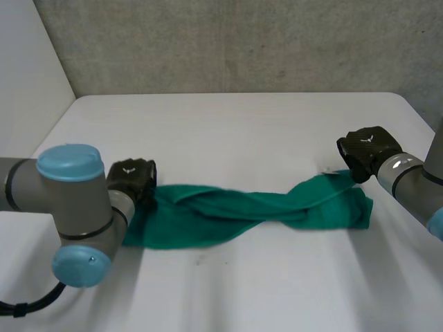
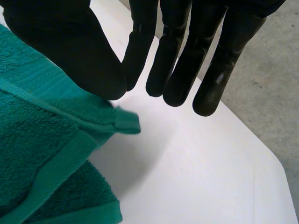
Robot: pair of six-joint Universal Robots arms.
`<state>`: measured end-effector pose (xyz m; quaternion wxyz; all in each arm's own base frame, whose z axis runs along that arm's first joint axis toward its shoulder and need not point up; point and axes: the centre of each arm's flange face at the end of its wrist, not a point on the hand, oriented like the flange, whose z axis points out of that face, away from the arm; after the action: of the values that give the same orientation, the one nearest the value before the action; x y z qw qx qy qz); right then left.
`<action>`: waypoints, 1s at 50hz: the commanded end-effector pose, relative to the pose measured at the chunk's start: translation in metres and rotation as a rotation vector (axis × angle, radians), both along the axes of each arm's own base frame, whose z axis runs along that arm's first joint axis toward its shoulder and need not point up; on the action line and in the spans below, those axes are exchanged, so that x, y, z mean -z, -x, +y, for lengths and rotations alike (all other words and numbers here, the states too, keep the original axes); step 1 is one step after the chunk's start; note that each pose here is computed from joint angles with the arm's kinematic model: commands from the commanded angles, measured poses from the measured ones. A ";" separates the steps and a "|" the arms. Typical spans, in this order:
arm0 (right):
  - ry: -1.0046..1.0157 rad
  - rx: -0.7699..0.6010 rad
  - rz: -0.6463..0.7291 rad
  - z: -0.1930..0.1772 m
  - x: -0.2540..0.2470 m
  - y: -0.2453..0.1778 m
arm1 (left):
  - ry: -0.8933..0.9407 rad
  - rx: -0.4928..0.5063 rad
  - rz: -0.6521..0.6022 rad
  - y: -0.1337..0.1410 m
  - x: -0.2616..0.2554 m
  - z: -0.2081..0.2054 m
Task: Fold the towel.
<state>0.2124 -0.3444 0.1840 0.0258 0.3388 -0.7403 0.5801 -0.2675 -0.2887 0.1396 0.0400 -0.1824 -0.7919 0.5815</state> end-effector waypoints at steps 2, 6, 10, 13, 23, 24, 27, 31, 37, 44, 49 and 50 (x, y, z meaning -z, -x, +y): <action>-0.024 0.011 -0.043 0.000 -0.002 -0.001 | 0.030 -0.012 0.015 -0.005 -0.015 0.000; -0.053 0.014 -0.071 0.001 -0.004 0.000 | 0.024 -0.010 0.013 -0.008 -0.018 0.007; -0.131 -0.021 -0.114 0.006 -0.004 0.000 | 0.028 -0.007 0.015 -0.010 -0.022 0.010; -0.237 -0.067 -0.186 0.016 -0.005 -0.005 | 0.028 -0.009 0.015 -0.010 -0.022 0.010; -0.403 -0.057 -0.373 0.021 0.000 -0.014 | 0.030 -0.024 0.016 -0.015 -0.024 0.007; -0.403 -0.057 -0.373 0.021 0.000 -0.014 | 0.034 -0.025 0.017 -0.015 -0.026 0.007; -0.433 -0.058 -0.397 0.020 0.007 -0.017 | 0.032 -0.031 0.015 -0.017 -0.025 0.005; -0.441 -0.066 -0.386 0.015 0.023 -0.025 | 0.022 -0.040 0.010 -0.020 -0.021 0.003; -0.424 -0.082 -0.381 0.008 0.034 -0.032 | 0.001 -0.050 0.001 -0.022 -0.012 0.001; -0.391 -0.057 -0.383 -0.004 0.038 -0.033 | -0.018 -0.054 -0.016 -0.024 -0.002 -0.003; -0.365 -0.058 -0.391 -0.008 0.036 -0.033 | -0.028 -0.058 -0.037 -0.026 0.005 -0.009; -0.366 -0.058 -0.391 -0.008 0.036 -0.033 | -0.029 -0.057 -0.039 -0.026 0.006 -0.009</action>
<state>0.2458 -0.3471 0.1443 -0.1987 0.2445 -0.8206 0.4769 -0.2432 -0.2924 0.1418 0.0190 -0.1648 -0.8022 0.5735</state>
